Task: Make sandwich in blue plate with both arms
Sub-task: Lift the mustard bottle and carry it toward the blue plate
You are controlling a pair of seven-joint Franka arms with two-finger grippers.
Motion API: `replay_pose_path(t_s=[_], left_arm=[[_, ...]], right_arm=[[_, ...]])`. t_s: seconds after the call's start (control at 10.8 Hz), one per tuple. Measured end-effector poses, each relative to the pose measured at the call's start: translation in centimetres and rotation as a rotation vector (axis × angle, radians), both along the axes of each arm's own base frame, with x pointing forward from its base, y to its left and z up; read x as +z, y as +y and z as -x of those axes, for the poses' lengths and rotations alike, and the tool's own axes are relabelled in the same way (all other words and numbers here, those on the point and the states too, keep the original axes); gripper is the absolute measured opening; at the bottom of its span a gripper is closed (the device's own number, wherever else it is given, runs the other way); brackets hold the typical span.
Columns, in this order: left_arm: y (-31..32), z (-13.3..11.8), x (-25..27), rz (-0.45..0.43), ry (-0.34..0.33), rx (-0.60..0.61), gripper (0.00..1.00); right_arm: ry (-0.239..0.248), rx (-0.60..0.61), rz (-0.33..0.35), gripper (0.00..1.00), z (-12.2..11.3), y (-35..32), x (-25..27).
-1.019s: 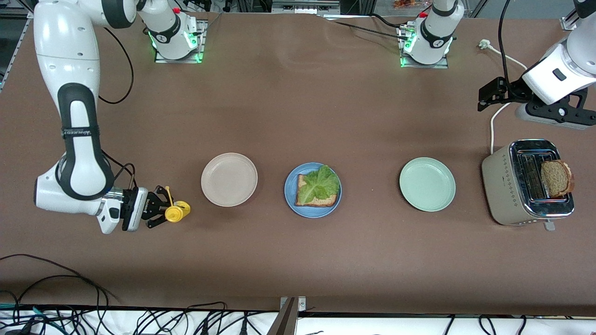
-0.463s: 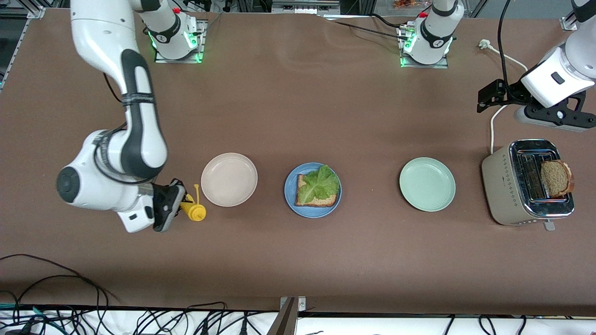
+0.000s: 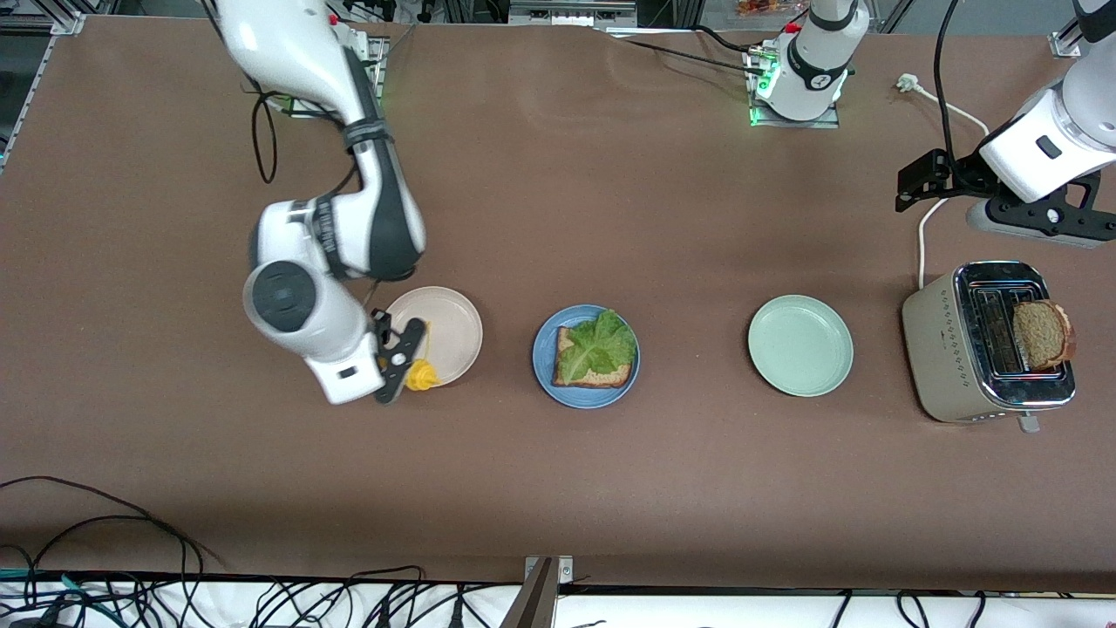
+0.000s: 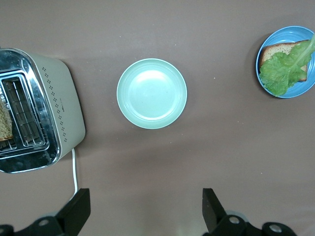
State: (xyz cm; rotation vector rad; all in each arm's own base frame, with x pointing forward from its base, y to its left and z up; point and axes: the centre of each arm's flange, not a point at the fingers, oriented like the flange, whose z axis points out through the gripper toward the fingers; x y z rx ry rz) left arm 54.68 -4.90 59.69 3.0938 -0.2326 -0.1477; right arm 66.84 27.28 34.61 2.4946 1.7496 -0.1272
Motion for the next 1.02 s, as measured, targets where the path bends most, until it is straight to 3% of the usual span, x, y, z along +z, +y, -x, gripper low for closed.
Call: replay_pose_path(t_s=[0.28,0.46,0.74,1.02], left_arm=[[0.6,-0.1,0.0,0.021,0.002,0.017,1.00],[0.8,-0.1,0.0,0.021,0.002,0.020,1.00],[0.9,-0.1,0.0,0.021,0.002,0.021,1.00],[0.8,-0.1,0.0,0.021,0.002,0.021,1.00]], right_arm=[[-0.036,0.043,0.283,0.12,4.6,9.1,0.9],[-0.051,0.056,0.418,0.12,7.4,14.0,1.1],[-0.141,0.085,0.645,0.12,10.8,19.1,-1.9],[-0.206,0.056,0.743,0.12,12.7,21.5,-7.1]])
